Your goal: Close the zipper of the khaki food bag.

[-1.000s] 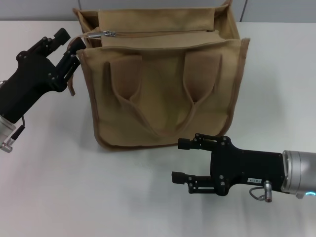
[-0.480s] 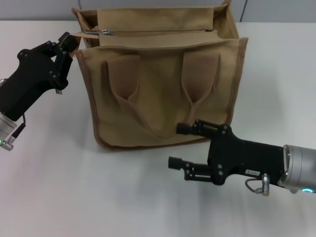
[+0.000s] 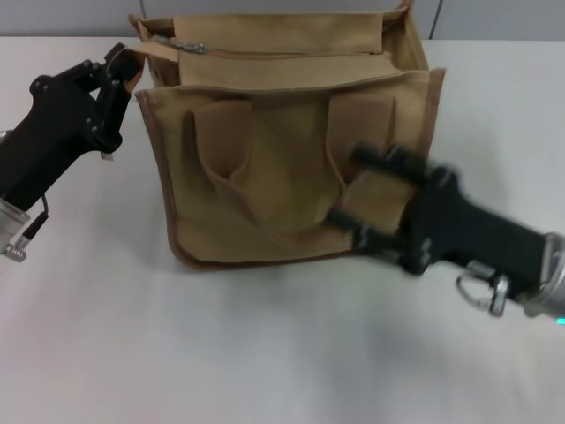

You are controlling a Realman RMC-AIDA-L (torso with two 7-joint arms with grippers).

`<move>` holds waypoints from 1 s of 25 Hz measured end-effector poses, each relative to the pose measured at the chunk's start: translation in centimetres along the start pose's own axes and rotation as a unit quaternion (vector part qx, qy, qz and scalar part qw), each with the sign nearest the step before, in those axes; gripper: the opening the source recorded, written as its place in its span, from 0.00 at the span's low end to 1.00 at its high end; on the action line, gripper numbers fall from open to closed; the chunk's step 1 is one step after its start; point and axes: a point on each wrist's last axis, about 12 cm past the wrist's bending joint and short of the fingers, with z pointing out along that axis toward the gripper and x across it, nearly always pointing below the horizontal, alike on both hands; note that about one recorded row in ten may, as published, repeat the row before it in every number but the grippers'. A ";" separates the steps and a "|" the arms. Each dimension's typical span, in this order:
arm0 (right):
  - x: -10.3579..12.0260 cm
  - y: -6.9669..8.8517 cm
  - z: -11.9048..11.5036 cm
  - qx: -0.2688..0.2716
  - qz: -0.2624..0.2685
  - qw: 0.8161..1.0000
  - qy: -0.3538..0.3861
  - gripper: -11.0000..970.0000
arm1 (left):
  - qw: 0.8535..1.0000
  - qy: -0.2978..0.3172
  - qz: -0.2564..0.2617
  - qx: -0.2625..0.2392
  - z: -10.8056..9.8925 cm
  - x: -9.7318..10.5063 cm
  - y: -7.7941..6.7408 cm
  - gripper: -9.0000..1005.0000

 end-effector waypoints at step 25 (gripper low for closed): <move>0.0 -2.5 9.4 0.155 -0.384 0.910 0.024 0.81 | 0.993 -0.028 -0.054 0.103 5.9 -0.7 -1.4 0.06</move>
